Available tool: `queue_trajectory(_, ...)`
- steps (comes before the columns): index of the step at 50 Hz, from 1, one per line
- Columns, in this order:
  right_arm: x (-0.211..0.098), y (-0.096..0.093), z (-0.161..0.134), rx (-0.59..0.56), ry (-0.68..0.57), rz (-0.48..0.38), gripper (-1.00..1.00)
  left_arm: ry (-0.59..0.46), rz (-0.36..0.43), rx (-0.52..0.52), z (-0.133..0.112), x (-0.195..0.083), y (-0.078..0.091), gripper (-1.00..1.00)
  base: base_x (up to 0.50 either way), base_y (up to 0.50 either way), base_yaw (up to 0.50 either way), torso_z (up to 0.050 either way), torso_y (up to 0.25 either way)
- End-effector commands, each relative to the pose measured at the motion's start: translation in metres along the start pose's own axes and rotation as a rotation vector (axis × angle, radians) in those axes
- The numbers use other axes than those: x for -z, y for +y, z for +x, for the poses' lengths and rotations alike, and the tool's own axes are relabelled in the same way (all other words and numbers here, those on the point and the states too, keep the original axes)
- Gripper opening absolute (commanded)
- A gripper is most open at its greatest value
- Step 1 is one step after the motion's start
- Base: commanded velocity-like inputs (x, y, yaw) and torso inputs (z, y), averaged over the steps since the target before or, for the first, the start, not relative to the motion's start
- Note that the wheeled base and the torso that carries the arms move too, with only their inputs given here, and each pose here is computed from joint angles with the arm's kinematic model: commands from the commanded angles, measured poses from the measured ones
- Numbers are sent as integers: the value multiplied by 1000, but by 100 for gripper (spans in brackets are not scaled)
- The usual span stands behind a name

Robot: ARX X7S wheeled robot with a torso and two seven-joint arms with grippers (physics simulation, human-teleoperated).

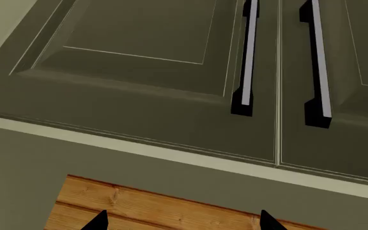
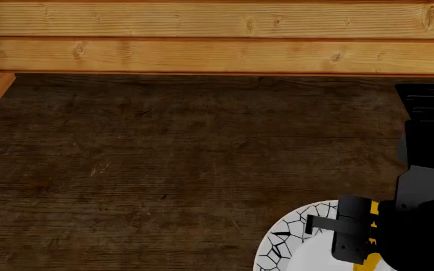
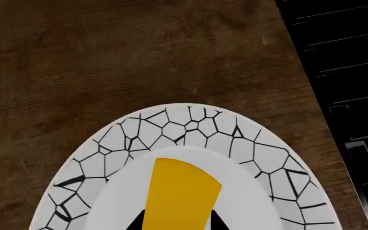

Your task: Pick the cheese from the plate and place it in the pan.

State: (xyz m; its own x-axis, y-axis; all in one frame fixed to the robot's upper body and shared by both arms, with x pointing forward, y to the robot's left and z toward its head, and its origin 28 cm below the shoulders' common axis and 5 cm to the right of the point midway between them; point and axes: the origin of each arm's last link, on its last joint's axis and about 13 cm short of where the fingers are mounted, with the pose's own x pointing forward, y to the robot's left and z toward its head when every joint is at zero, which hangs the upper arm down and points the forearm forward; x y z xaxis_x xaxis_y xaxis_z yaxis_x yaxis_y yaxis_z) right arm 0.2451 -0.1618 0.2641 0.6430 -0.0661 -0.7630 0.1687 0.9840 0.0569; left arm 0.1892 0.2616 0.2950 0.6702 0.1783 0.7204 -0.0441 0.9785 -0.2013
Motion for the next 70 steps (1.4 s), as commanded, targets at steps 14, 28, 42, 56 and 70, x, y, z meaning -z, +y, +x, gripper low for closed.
queue_trajectory(14,-31,-5,-74,-18,-274,-88,-100,-8,4,4,-3,-5,0,100,0,0,0,0,0)
queue_trajectory(28,-31,-7,-74,-10,-303,-73,-100,-14,0,10,-3,-8,-1,100,0,-158,0,0,0)
queue_trajectory(42,-29,-10,-75,-14,-304,-73,-100,-18,-3,10,-2,-9,-2,100,1,-500,0,0,1)
queue_trajectory(56,-29,-9,-78,-15,-310,-81,-100,-18,-6,7,-1,-10,-1,100,1,-500,0,0,0)
queue_trajectory(70,-29,-9,-79,-16,-313,-84,-100,-20,-3,11,-1,-11,-2,100,1,-500,0,0,0)
